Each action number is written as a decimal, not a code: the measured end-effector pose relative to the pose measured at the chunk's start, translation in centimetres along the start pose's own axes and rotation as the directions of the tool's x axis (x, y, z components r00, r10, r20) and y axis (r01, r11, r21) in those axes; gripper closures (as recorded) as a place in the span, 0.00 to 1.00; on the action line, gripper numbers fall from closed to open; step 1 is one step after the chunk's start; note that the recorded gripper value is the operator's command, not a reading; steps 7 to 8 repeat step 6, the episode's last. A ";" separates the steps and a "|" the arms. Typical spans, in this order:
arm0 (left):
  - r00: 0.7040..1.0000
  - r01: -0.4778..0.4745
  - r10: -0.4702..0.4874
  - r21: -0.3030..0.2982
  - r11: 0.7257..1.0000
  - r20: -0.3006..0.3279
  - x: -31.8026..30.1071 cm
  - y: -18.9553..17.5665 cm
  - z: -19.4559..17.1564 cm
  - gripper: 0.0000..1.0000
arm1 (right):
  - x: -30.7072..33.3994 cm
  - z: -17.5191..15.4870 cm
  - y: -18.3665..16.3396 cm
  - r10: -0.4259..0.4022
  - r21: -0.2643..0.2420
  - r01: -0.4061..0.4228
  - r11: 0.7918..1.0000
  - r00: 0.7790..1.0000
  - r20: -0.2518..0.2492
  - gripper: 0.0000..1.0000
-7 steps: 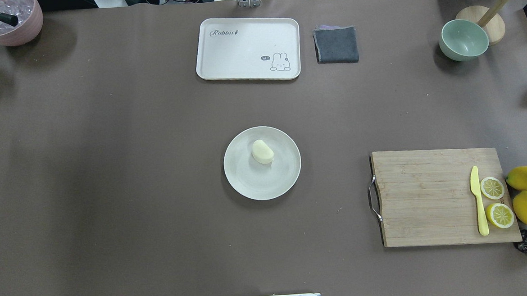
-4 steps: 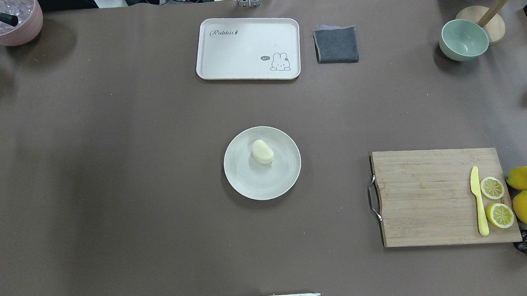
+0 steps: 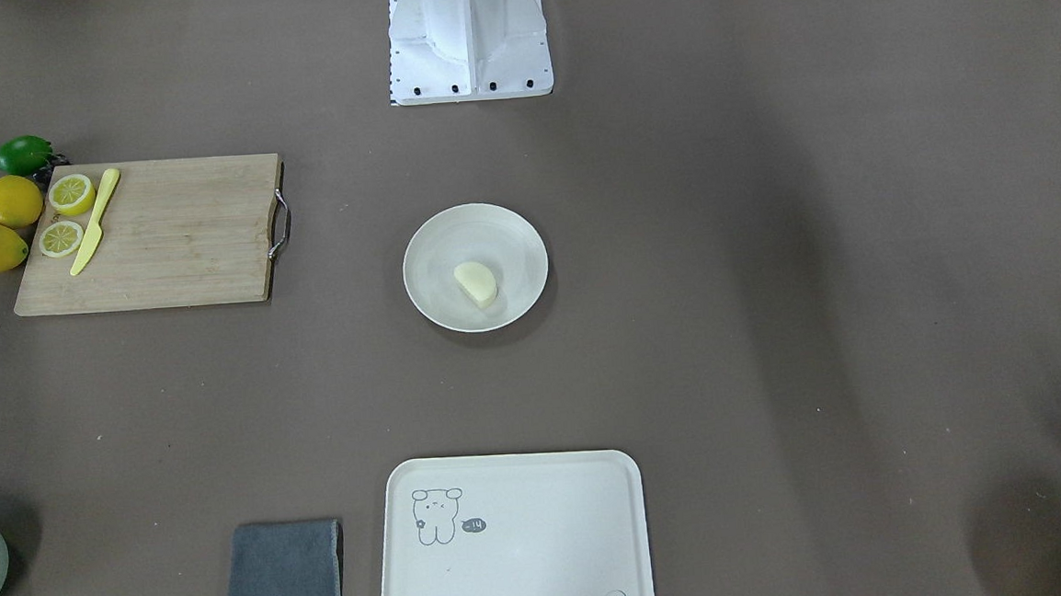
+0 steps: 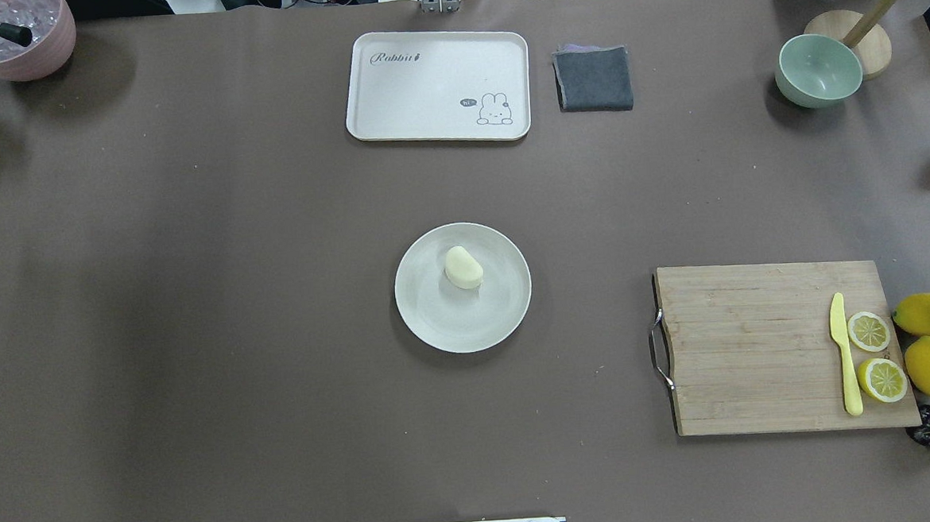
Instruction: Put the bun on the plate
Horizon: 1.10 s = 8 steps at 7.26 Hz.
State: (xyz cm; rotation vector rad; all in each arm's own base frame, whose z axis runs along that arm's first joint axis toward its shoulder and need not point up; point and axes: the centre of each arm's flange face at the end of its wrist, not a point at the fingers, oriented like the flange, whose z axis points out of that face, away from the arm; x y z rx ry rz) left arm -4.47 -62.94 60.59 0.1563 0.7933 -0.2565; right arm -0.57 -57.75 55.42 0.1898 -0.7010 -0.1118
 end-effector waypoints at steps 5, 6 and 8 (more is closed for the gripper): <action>1.000 -0.011 0.011 0.004 1.000 -0.002 0.4 -0.3 -0.2 0.02 | 0.0 -0.1 -0.1 0.000 0.002 0.000 1.000 1.000 0.000 0.00; 1.000 -0.012 0.012 0.005 1.000 -0.002 0.5 -0.4 -0.2 0.02 | 0.0 -0.1 -0.1 0.000 0.002 0.000 1.000 1.000 0.000 0.00; 1.000 -0.012 0.012 0.005 1.000 -0.002 0.5 -0.4 -0.2 0.02 | 0.0 -0.1 -0.1 0.000 0.002 0.000 1.000 1.000 0.000 0.00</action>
